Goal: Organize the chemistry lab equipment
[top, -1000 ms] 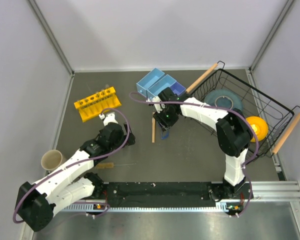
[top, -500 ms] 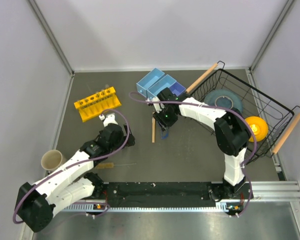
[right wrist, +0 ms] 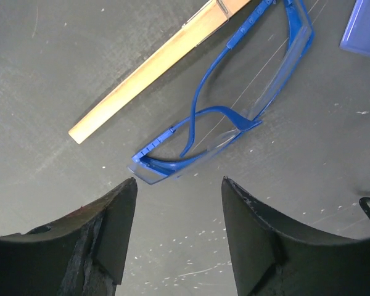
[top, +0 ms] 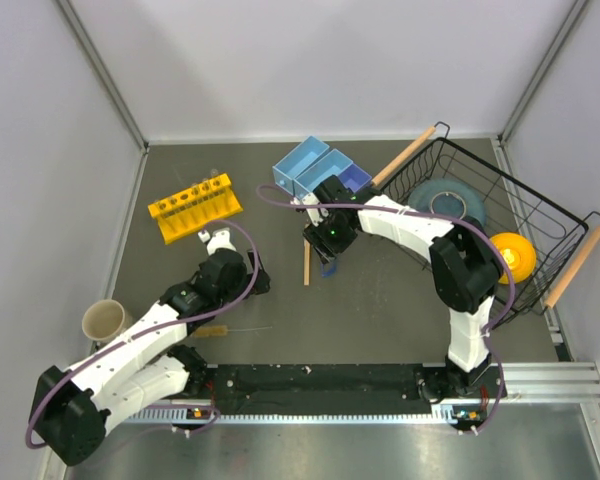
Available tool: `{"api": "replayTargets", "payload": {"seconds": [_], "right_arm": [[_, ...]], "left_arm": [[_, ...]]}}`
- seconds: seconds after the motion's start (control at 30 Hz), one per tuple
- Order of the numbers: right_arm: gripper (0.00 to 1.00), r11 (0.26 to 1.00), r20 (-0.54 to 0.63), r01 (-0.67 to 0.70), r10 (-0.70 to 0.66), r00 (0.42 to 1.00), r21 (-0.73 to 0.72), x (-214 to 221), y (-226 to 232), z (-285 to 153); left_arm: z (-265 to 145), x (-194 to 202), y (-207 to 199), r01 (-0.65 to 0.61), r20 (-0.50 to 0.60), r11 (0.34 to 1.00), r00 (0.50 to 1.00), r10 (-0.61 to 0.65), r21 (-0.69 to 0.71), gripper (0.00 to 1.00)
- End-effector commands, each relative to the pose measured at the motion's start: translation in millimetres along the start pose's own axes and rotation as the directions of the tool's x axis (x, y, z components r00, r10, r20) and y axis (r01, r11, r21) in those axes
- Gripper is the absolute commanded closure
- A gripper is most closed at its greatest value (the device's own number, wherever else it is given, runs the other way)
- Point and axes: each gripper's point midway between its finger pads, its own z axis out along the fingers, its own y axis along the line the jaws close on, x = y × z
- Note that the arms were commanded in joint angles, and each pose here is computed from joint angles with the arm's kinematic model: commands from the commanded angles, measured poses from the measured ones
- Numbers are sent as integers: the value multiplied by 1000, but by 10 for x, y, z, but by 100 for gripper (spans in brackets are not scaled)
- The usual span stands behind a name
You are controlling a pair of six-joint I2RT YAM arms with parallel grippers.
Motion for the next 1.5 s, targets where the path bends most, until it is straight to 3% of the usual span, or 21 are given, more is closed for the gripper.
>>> {"api": "replayTargets", "payload": {"seconds": [0.0,0.3,0.67,0.93,1.27,1.47], "right_arm": [[40,1000,103,23,-22,994,-6,-267,75,-307],[42,997,27,-69,68,997,26,-176,-5,20],[74,992,19,-53,52,998,114,-129,-127,26],[91,980,61,-12,0,998,196,-193,-254,-204],[95,985,212,25,-62,975,172,-582,-187,-708],[97,978,305,147,-187,934,148,-873,-164,-1030]], "left_arm": [[-14,-61,-70,10,29,999,1000,-12,38,1],[-27,-64,-66,13,29,999,999,-14,36,1],[-37,-72,-70,15,30,999,999,-16,37,1],[-67,-88,-67,14,41,999,999,-16,42,1],[-122,-164,-79,10,61,999,998,-13,44,1],[-169,-224,-57,-4,82,999,997,1,32,1]]}}
